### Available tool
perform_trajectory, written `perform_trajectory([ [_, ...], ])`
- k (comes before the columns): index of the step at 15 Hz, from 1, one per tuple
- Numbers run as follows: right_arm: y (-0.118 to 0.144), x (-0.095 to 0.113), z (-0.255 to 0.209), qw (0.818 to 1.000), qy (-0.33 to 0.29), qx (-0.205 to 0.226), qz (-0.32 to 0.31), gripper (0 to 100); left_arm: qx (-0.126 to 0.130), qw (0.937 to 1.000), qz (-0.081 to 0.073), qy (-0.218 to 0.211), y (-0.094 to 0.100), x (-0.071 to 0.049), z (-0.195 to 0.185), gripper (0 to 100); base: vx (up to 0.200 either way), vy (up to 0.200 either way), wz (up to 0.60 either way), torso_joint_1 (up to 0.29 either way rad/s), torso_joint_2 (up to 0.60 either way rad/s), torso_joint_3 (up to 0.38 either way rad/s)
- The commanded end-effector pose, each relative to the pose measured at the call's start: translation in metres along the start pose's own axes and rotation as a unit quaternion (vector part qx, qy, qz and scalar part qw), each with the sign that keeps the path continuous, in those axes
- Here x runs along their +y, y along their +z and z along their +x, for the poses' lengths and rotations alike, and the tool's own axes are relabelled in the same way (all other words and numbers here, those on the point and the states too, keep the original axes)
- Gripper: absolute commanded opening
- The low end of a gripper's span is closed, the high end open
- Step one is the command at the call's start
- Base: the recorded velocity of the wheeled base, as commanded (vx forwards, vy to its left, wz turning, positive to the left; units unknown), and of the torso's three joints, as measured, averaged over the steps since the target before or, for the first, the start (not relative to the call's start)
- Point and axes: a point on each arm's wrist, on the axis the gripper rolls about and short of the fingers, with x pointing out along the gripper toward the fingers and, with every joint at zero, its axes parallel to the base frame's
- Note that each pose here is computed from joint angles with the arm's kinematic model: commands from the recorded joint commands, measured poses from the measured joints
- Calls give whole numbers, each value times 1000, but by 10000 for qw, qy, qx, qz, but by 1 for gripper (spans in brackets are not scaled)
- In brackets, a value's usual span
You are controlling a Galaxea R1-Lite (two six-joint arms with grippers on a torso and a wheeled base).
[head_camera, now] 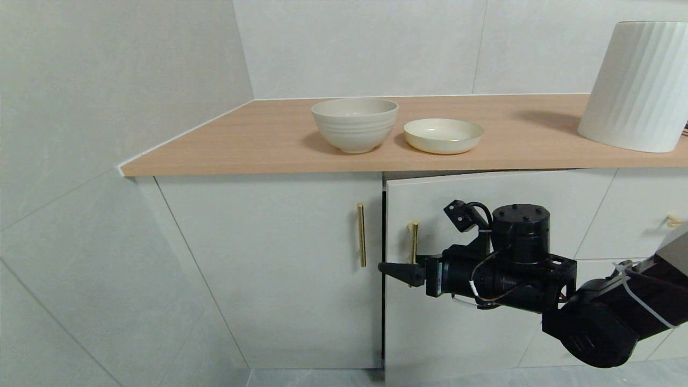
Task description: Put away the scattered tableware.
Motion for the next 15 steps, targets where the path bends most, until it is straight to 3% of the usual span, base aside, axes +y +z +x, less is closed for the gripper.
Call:
perform_trajectory([
  [1,-1,7,2,9999,98,26,-32,100,2,10000,0,4,0,0,0,100,0,0,0,0,0,0],
  [8,-2,17,-2,9998,199,17,-72,100,2,10000,0,4,0,0,0,100,0,0,0,0,0,0],
  [15,-4,33,-42,9997,249,-21,-34,100,9,10000,22,-4,0,0,0,100,0,0,0,0,0,0],
])
